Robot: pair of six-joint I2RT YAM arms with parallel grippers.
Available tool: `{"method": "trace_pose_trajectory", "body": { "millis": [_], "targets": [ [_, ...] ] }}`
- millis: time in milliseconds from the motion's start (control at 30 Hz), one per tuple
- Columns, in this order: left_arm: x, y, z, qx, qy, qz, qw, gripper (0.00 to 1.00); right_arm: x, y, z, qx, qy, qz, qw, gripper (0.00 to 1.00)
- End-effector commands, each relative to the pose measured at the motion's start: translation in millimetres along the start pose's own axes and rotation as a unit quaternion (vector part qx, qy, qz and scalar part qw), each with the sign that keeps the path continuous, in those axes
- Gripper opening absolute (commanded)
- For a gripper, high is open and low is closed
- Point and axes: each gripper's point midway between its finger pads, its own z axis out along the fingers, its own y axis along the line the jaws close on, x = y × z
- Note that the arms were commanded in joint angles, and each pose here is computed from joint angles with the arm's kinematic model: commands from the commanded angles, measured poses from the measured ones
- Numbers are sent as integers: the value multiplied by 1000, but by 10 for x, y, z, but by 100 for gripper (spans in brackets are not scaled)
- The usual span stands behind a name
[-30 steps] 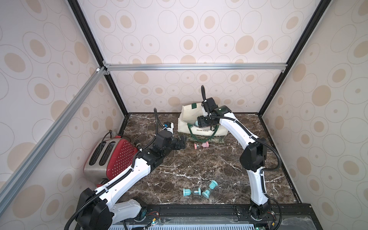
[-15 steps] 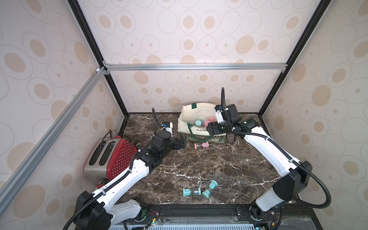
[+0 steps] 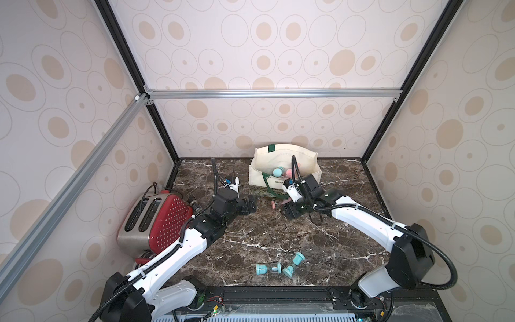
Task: Put the hourglass into the canvas bag
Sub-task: Place the hourglass in the canvas bag, then pick up the hourglass from the center of the board.
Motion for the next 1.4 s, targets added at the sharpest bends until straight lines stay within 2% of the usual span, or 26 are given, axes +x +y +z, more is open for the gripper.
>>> {"method": "trace_pose_trajectory", "body": {
  "millis": [0, 133, 333, 567, 1067, 1367],
  "targets": [
    [-114, 61, -71, -11, -30, -12, 999, 97, -33, 30, 179, -18, 17, -86, 996, 73],
    [-85, 140, -99, -24, -35, -13, 999, 97, -26, 57, 400, -35, 39, -144, 988, 71],
    [-71, 231, -162, -39, -43, -13, 998, 97, -74, -37, 629, -12, 60, -229, 971, 70],
    [-50, 302, -198, -51, -47, -15, 997, 98, -191, -113, 846, 5, 74, -288, 955, 67],
    [-78, 321, -191, -60, -45, -11, 997, 97, -219, -297, 1283, 27, 127, -340, 932, 68],
    [-85, 323, -183, -60, -45, -12, 997, 97, -205, -370, 1380, 37, 143, -361, 921, 70]
  ]
}}
